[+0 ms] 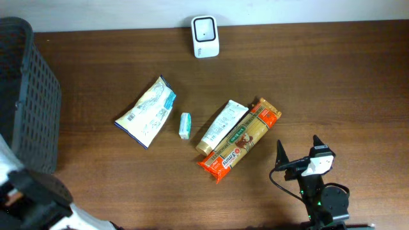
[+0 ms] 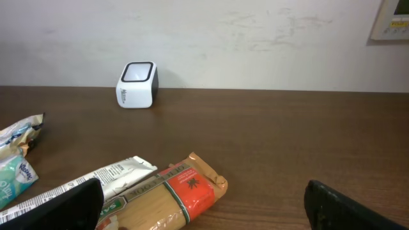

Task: Scan the item barcode
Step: 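Pick mint-green wrapper from basket with left gripper, place on table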

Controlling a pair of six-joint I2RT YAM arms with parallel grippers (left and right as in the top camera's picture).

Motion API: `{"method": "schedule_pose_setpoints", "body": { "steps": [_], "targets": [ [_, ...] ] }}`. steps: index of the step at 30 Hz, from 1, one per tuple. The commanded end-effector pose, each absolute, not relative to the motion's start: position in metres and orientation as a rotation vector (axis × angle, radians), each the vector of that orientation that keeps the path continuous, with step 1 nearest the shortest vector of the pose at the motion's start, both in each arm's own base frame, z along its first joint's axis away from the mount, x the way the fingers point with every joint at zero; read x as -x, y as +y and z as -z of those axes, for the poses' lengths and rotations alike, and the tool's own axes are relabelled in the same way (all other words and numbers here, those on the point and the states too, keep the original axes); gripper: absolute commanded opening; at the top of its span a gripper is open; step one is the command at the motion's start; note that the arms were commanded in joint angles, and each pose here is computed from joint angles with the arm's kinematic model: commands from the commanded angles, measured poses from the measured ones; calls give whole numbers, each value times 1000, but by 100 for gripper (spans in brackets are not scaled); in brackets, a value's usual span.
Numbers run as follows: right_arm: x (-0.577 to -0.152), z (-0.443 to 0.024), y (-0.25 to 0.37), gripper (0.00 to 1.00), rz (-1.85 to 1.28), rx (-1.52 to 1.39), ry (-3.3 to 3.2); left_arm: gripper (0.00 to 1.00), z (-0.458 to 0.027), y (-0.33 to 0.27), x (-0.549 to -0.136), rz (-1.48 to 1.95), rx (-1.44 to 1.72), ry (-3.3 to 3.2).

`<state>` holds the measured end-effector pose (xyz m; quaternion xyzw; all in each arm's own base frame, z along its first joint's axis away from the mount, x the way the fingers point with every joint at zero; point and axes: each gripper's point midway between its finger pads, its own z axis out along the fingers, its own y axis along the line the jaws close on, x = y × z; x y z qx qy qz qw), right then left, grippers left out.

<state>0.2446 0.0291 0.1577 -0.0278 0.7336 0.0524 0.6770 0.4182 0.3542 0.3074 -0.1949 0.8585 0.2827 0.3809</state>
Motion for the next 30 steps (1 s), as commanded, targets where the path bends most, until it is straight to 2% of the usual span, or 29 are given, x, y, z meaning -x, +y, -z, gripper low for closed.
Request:
{"method": "schedule_pose_setpoints", "body": {
  "steps": [1,3,4,7,11,13,17,23,27,30],
  "targets": [
    [-244,-155,29,99,-112,68,1653,0,-430,276,-428,-619,374,1928],
    [-244,-155,29,99,-112,68,1653,0,-449,189,-440,-458,184,1929],
    [-244,-155,29,99,-112,68,1653,0,-440,108,-454,-312,37,1980],
    [-244,-155,29,99,-112,68,1653,0,-373,-37,-458,-84,-271,2183],
    [-244,-155,29,99,-112,68,1653,0,-286,-143,-447,23,-569,2339],
    [-244,-155,29,99,-112,68,1653,0,-252,-175,-442,45,-671,2396],
    [-244,-155,29,99,-112,68,1653,0,-222,-214,-435,66,-787,2424],
    [-244,-155,29,99,-112,68,1653,0,-184,-240,-430,75,-859,2488],
    [-244,-155,29,99,-112,68,1653,0,-123,-273,-417,56,-982,2574],
    [-244,-155,29,99,-112,68,1653,0,-87,-267,-417,14,-935,2674]
  ]
}}
